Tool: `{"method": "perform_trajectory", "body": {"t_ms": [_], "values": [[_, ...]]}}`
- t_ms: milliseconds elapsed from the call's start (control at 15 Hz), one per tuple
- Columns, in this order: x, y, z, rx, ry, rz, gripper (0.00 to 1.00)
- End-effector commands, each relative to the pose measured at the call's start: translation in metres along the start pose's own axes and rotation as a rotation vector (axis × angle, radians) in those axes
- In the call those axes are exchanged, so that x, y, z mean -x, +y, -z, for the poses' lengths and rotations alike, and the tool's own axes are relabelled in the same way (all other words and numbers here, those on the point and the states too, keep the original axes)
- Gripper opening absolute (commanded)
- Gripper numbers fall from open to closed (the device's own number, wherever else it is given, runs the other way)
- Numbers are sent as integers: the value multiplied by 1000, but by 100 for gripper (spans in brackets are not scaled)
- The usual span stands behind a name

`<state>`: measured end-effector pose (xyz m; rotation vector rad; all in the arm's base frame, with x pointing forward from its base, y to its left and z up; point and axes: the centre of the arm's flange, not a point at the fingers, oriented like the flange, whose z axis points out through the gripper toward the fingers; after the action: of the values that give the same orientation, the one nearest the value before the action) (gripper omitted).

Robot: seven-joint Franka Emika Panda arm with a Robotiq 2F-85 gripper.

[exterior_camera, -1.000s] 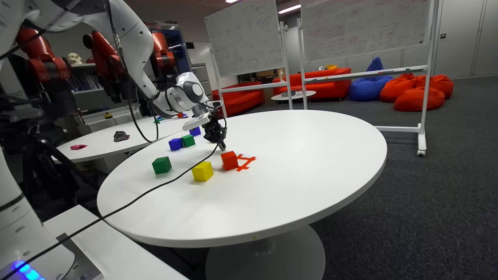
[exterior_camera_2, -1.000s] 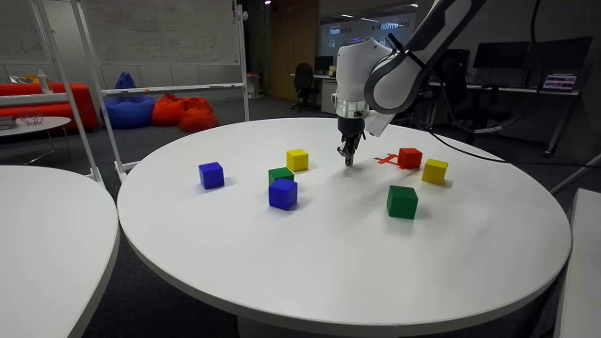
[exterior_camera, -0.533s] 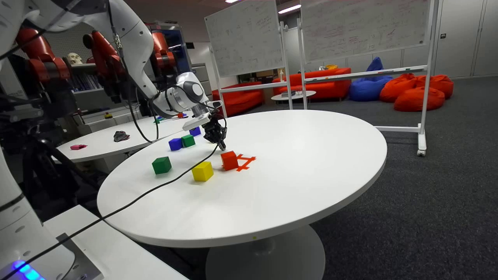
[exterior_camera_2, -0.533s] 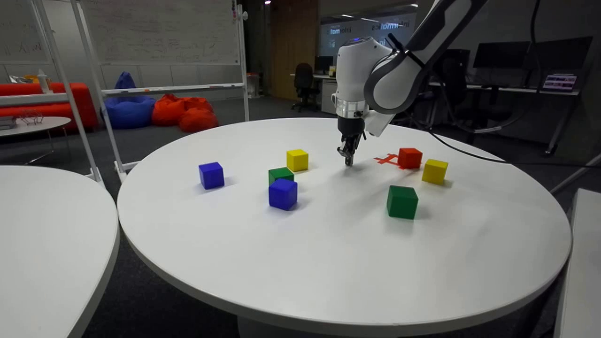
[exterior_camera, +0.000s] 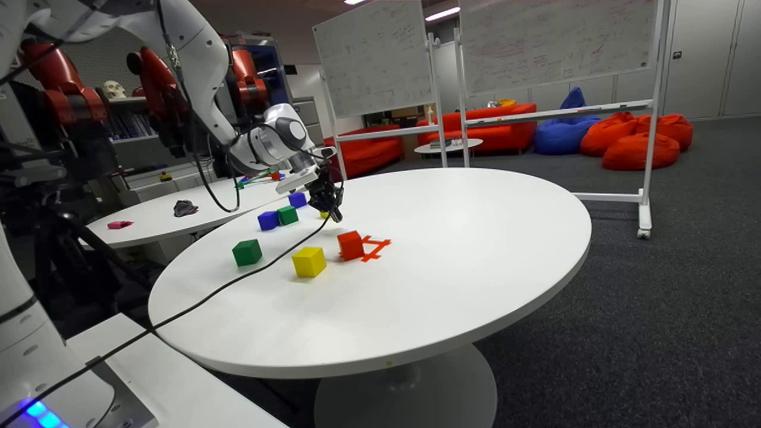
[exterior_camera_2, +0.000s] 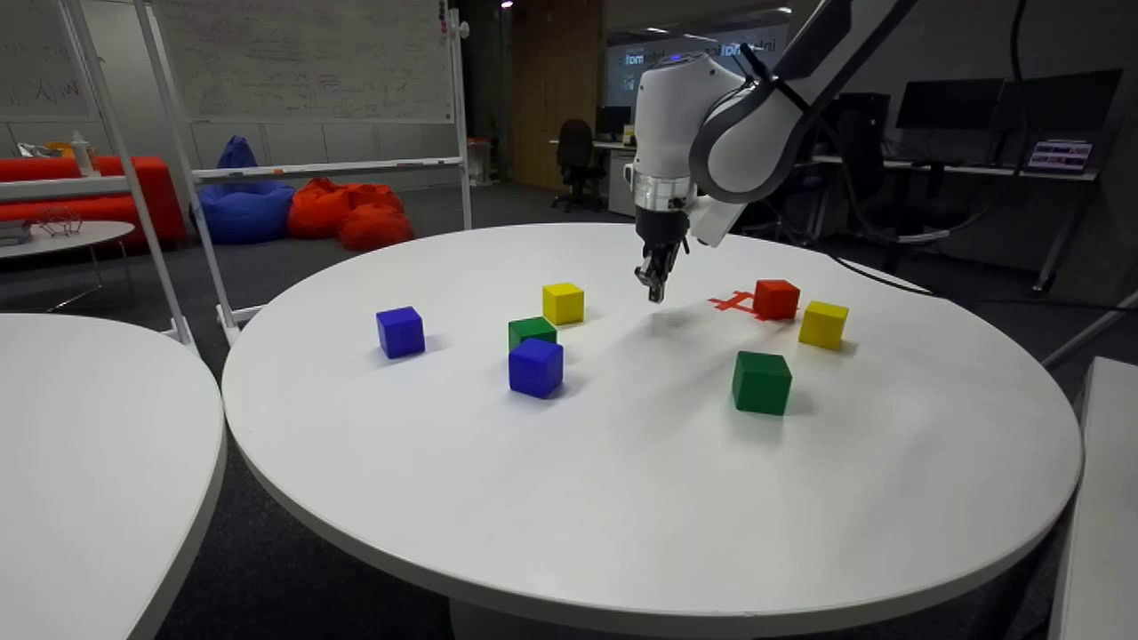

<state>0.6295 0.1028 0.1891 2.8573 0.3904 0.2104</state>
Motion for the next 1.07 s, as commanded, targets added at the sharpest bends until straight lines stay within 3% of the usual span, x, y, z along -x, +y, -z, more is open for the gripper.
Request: {"method": "perform_trajectory", "body": {"t_ms": [0,333,600,667,1000], "values": [[42,7,69,34,27,43,0],[90,5,136,82,84,40,0],[120,9,154,104,97,32,0],[88,6,140,88,100,32,0],[91,4,141,84,99,35,1]]}}
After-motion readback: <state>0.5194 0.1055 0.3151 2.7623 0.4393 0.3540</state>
